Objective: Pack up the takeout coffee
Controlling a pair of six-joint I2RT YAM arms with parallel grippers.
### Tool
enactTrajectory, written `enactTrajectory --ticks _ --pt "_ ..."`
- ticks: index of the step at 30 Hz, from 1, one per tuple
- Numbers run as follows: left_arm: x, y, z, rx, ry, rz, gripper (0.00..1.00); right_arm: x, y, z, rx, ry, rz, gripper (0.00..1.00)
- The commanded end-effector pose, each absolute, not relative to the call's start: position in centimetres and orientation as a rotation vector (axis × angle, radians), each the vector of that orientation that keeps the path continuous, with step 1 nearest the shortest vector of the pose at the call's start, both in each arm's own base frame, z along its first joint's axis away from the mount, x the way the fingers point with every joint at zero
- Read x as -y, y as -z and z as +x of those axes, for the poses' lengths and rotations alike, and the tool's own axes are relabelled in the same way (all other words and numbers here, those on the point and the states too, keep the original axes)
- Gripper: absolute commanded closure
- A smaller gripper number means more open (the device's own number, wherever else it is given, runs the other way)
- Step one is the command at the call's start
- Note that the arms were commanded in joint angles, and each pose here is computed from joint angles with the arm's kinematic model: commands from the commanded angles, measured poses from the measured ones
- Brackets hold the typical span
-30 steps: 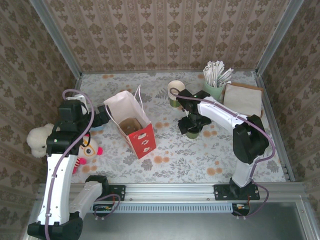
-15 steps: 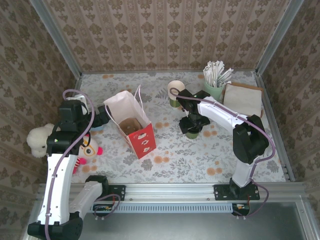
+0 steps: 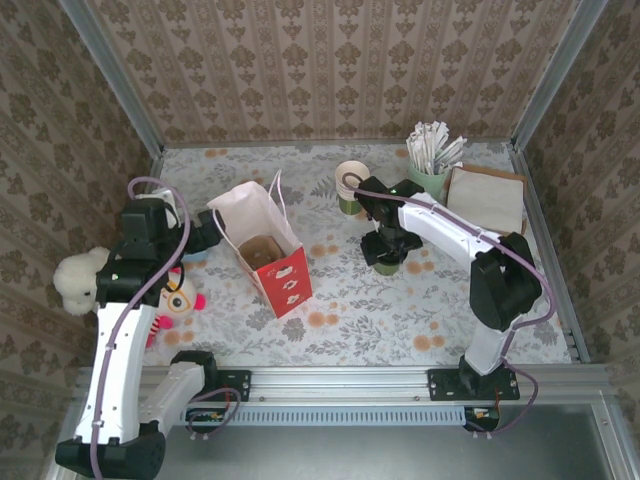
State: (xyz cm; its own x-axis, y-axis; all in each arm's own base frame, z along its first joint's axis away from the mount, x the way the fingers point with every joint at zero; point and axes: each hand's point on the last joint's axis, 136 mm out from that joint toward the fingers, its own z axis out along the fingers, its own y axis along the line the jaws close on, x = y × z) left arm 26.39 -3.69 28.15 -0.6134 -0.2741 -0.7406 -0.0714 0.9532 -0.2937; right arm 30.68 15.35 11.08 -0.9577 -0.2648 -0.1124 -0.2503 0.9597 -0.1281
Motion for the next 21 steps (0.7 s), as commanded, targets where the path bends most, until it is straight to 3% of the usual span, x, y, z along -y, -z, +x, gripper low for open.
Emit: enactTrajectory --ticks 1,11,14,17,21 --pt "5.2 -27.0 27.0 -2.243 0.428 -0.277 0.05 -14.5 -12.7 31.0 -2.93 0.189 -0.328 0.18" --pt "8.0 -25.9 27.5 -2.264 0.59 -0.282 0.32 -14.3 -12.7 30.6 -2.903 0.168 -0.297 0.18" --pt "8.8 -26.9 27.2 -2.246 0.634 -0.243 0.29 -14.2 -12.6 30.4 -2.903 0.163 -0.294 0.18" --pt "7.7 -27.8 26.2 -2.219 0.59 -0.289 0.14 -14.3 -12.5 30.3 -2.9 0.15 -0.29 0.18" --pt "8.2 -29.2 24.9 -2.189 0.679 -0.319 0.14 -14.5 -12.3 30.3 -2.902 0.133 -0.293 0.19"
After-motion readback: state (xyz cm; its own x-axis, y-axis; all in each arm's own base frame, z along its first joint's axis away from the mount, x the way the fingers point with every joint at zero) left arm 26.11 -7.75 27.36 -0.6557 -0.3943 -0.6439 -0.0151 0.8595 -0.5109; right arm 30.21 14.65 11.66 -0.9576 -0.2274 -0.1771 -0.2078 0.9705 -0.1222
